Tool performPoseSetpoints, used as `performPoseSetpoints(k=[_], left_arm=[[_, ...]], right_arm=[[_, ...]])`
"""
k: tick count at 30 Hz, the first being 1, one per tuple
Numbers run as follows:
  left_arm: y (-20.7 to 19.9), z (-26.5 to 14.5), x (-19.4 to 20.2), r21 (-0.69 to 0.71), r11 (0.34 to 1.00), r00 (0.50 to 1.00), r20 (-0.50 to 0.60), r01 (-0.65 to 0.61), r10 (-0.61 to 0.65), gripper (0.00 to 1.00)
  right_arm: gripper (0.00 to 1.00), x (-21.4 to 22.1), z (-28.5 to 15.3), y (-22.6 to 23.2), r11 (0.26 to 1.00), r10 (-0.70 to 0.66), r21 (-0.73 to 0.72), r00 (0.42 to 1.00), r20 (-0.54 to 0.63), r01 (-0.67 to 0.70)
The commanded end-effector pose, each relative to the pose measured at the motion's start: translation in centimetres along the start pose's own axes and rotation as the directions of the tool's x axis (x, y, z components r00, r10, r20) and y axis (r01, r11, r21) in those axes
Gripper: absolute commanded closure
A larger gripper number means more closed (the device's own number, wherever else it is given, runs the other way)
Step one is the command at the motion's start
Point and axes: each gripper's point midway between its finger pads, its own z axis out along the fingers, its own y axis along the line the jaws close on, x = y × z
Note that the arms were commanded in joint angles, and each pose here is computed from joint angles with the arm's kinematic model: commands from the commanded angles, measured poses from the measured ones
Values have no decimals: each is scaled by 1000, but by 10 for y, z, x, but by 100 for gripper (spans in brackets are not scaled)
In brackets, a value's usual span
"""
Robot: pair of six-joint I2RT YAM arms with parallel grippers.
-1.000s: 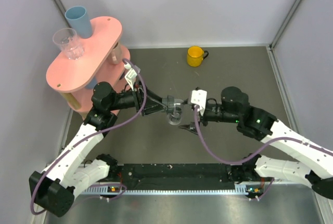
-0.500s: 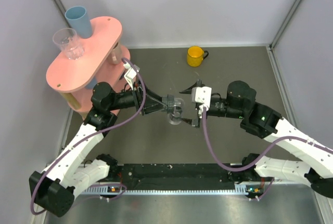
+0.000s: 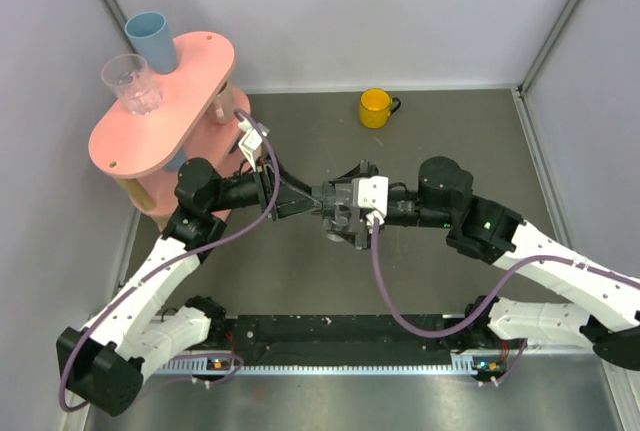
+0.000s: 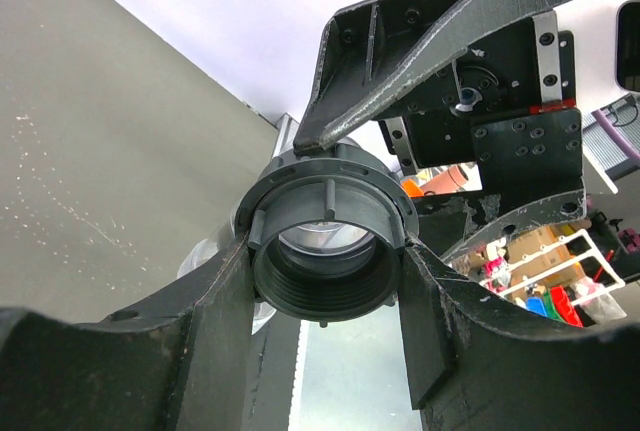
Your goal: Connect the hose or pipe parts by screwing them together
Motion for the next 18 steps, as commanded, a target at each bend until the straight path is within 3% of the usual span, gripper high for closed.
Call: performPoseSetpoints(k=[1, 5, 8, 9, 12, 15, 16, 18], left_arm=[[-13, 1, -11, 46, 998, 998, 32, -49, 48, 100], [-15, 1, -10, 56, 997, 998, 26, -51, 50, 100], [-20, -1, -9, 81, 990, 993, 29, -114, 112, 100], [-21, -1, -7, 98, 984, 989, 35, -150, 147, 100], [-20, -3, 0, 135, 958, 967, 43, -254, 250, 100], [-20, -5, 10, 208, 867, 891, 59, -452, 450, 100], [-19, -5, 9, 217, 800, 828, 89, -559, 554, 100], [-13, -6, 16, 230, 716, 748, 104, -659, 655, 100]], right_arm=[[13, -26, 6, -9, 997, -77, 36, 994, 74, 74], [24, -25, 9, -11, 997, -67, 45, 995, 75, 64], [47, -28, 10, -16, 997, -20, 72, 996, 85, 13], [59, -30, 10, -16, 997, -4, 72, 996, 89, -3], [79, -35, 16, -13, 994, 99, 37, 990, 103, -104], [92, -39, 19, -8, 967, 254, -42, 962, 99, -251], [95, -41, 18, -3, 955, 291, -89, 952, 99, -283], [100, -41, 17, -2, 919, 389, -109, 918, 81, -380]])
